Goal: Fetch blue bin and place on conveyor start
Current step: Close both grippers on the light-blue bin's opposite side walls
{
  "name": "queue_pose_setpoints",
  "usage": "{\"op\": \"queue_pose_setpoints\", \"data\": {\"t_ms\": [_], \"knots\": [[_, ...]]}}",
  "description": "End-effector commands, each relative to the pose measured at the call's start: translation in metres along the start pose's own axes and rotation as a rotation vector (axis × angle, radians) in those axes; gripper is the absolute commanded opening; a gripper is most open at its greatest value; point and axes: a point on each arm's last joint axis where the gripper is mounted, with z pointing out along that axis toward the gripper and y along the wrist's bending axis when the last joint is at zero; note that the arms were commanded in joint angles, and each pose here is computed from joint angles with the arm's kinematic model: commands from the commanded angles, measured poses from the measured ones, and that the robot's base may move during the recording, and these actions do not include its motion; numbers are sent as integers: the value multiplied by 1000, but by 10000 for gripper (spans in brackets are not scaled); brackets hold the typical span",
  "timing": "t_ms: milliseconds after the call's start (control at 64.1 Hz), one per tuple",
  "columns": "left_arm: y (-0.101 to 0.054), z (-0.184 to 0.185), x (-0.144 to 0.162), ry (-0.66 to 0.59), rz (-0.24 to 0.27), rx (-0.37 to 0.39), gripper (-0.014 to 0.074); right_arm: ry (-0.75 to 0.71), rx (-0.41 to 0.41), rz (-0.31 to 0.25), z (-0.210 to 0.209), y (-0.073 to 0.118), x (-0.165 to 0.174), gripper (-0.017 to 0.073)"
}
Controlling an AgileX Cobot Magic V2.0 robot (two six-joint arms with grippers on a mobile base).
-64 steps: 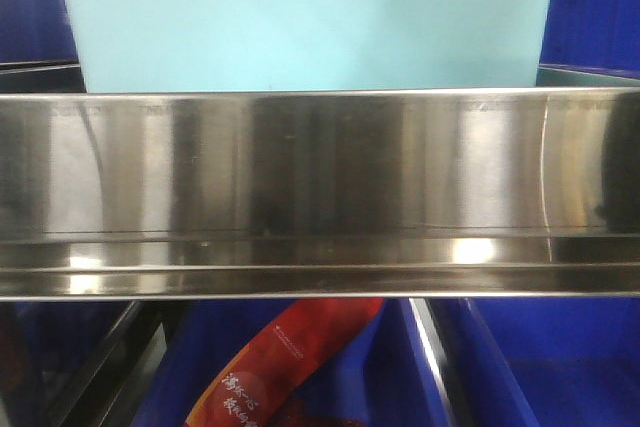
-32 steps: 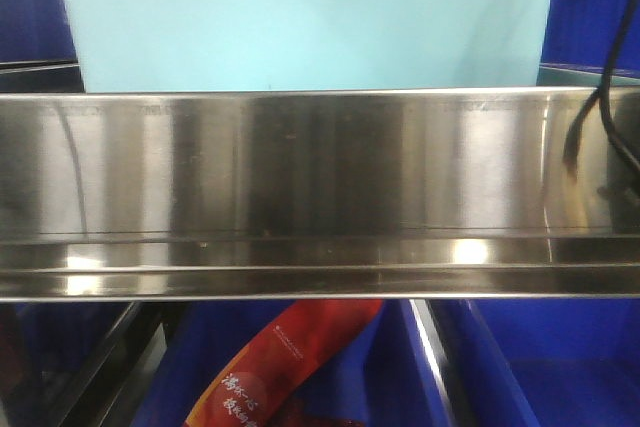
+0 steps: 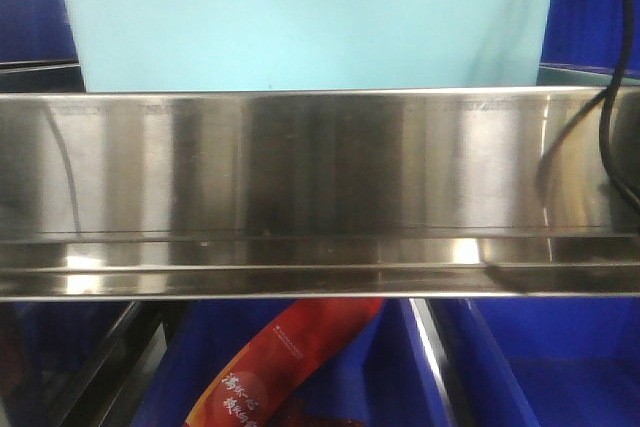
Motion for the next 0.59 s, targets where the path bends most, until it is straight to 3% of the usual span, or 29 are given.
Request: {"op": "queue_pose_setpoints", "data": {"t_ms": [0, 578], "knots": [[-2, 11, 1, 15, 10, 1, 242, 2, 8, -17, 2, -4, -2, 253], [0, 39, 8, 77, 18, -24, 242, 33, -35, -2, 23, 5, -1, 255]]}}
